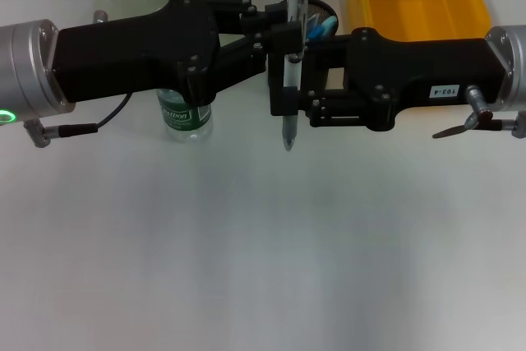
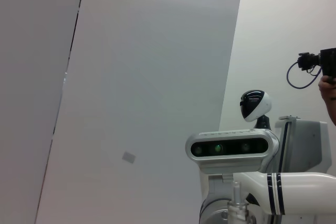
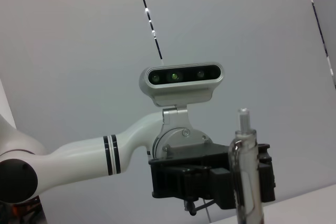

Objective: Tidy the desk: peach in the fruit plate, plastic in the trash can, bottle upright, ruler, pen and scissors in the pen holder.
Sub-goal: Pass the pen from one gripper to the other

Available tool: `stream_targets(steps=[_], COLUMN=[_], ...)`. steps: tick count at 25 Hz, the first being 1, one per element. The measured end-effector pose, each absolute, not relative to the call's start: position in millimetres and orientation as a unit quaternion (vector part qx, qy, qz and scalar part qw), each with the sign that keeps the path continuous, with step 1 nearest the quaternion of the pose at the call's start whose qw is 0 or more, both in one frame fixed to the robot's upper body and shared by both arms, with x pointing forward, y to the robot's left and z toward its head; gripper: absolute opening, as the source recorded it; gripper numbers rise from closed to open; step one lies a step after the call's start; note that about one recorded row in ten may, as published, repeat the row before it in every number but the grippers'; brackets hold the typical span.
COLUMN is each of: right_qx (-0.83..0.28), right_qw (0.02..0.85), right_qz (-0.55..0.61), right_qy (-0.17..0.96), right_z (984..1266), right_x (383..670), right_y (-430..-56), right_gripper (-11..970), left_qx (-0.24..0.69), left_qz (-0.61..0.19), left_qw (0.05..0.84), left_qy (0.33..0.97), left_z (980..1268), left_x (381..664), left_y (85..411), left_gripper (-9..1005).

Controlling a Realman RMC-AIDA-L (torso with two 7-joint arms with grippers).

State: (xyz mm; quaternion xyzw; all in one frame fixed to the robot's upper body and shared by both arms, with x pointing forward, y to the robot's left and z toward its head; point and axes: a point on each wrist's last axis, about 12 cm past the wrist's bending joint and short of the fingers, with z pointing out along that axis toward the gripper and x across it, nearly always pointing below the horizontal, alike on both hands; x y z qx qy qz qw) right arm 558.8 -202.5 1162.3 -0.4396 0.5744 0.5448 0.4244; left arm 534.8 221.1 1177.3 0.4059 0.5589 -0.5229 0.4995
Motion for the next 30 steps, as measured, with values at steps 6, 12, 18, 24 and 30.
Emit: stream_targets(steps=[6,12,18,24,30], right_qx=[-0.440,-0.441,-0.444,-0.446,-0.445], right_qw=[0.425,0.429,0.432,0.435,0.439], right_qz=[0.544,0.542,0.540,0.538,0.537], right_qy=[0.574,0.572,0.570,0.568,0.567], right_z=[1162.3,1162.5,1162.7,1162.7,1161.9], right_x=[558.6,558.4,558.5,558.4,557.8], right_y=[-203.1,-203.7,-203.6,-204.0,-205.3], right_gripper=[530,353,134,133,133], left_qx=[0.406,0.407,0.408,0.410,0.412], left_qz=[-0.522,-0.521,-0.521,-0.521,-0.519], left_qw=[0.500,0.499,0.498,0.497,0.499], left_qy=[0.559,0.560,0.560,0.560,0.558], left_z=[1177.6,1177.2,1177.2,1177.1,1176.9], left_x=[535.1,535.1,535.2,534.9,534.8], left_y=[221.8,221.6,221.3,221.1,221.2], left_gripper=[180,180,180,180,180])
